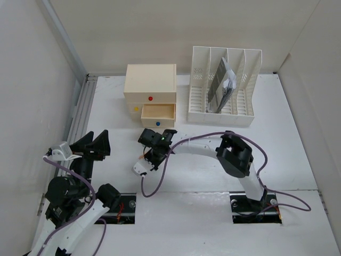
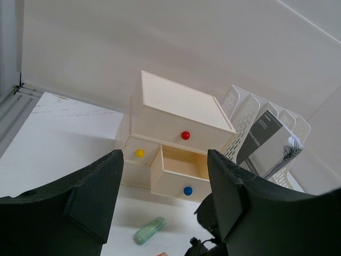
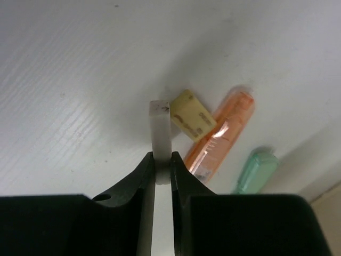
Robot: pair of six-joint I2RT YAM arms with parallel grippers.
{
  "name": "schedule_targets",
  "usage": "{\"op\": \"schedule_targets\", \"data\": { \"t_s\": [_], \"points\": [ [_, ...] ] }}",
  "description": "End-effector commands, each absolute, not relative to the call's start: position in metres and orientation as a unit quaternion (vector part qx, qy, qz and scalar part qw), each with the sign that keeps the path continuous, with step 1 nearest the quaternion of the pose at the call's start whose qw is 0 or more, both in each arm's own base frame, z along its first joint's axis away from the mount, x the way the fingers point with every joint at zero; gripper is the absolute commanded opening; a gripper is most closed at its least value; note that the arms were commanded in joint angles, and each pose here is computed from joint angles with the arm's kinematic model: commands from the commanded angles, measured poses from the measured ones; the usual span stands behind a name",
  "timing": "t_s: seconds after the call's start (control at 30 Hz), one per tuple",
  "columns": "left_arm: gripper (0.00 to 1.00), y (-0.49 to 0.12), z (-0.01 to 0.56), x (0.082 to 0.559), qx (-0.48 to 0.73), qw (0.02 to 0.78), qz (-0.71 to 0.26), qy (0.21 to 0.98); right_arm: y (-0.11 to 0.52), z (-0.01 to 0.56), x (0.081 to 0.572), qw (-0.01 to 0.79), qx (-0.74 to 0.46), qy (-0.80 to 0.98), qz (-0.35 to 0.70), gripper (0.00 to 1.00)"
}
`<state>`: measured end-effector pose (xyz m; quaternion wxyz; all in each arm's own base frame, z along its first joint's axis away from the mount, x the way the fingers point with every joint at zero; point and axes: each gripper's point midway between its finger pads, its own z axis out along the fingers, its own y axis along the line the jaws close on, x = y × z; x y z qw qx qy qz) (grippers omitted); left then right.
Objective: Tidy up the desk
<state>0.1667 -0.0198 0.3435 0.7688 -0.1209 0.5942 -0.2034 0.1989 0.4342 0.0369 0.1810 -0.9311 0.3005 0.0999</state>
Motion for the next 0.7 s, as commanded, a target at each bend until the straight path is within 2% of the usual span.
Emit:
{"op": "schedule_targets", "data": {
  "t_s": [0.0, 0.17, 0.27, 0.37, 0.67],
  "points": [
    [0.61, -0.004, 0.359, 0.149, -0.136, 0.793, -0.222, 0.551, 0.468, 0.136, 0.206, 0.301, -0.885, 0.341, 0.102, 0.0],
    [0.61, -0.008, 0.355, 0.153, -0.131, 0.788, -0.216, 0.562, 0.473, 0.218, 0.227, 0.402, -0.818, 0.405, 0.077, 0.0],
    [0.61, -0.009, 0.355, 0.155, -0.133, 0.785, -0.217, 0.565, 0.462, 0.249, 0.259, 0.459, -0.763, 0.455, 0.006, 0.0],
    [0.61, -0.01, 0.352, 0.155, -0.131, 0.783, -0.215, 0.568, 0.457, 0.265, 0.282, 0.507, -0.714, 0.481, -0.046, 0.0],
    [0.61, -0.011, 0.351, 0.157, -0.13, 0.782, -0.213, 0.572, 0.427, 0.248, 0.344, 0.513, -0.635, 0.554, -0.163, 0.0]
  ]
}}
